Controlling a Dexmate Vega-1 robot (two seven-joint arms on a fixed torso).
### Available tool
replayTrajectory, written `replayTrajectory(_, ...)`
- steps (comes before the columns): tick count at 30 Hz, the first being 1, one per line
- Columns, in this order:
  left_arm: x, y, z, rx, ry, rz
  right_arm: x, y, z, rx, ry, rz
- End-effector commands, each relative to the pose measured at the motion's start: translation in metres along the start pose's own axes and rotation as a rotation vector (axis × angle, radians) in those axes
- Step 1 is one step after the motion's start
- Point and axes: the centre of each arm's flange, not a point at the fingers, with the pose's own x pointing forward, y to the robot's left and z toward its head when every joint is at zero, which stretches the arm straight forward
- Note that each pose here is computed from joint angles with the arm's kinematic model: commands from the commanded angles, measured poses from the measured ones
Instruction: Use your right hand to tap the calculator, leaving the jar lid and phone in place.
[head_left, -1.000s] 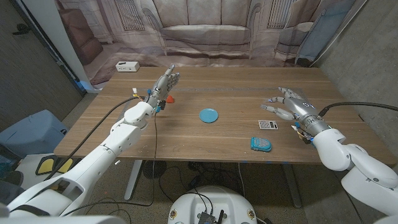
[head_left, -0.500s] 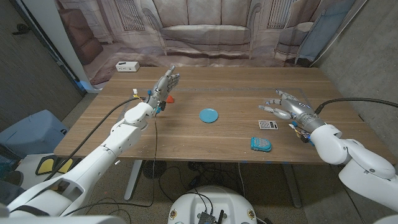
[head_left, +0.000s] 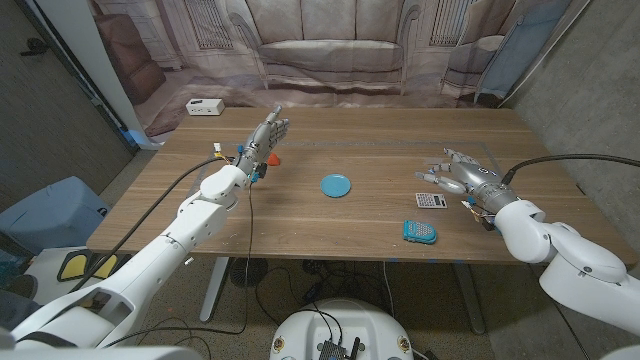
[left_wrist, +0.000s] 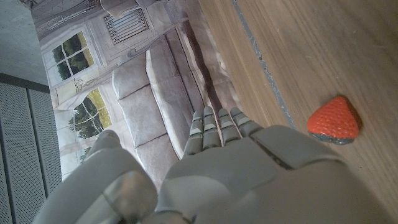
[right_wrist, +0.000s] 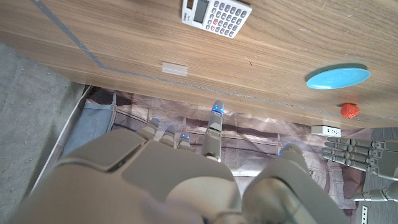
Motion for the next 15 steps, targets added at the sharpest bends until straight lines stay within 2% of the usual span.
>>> replayTrajectory(1,-0.002,0.0,0.001,0.005,0.001,0.003,0.003,0.002,-0.004,-0.054,0.047,0.01)
replayTrajectory(8,-0.003,0.0,0.002,0.009,-0.001,0.005,0.008,0.007,-0.003,-0.053,0.065,0.045)
replayTrajectory(15,-0.003,0.001,0.003,0.01,-0.001,0.005,0.012,0.012,-0.004,-0.036,0.06,0.063)
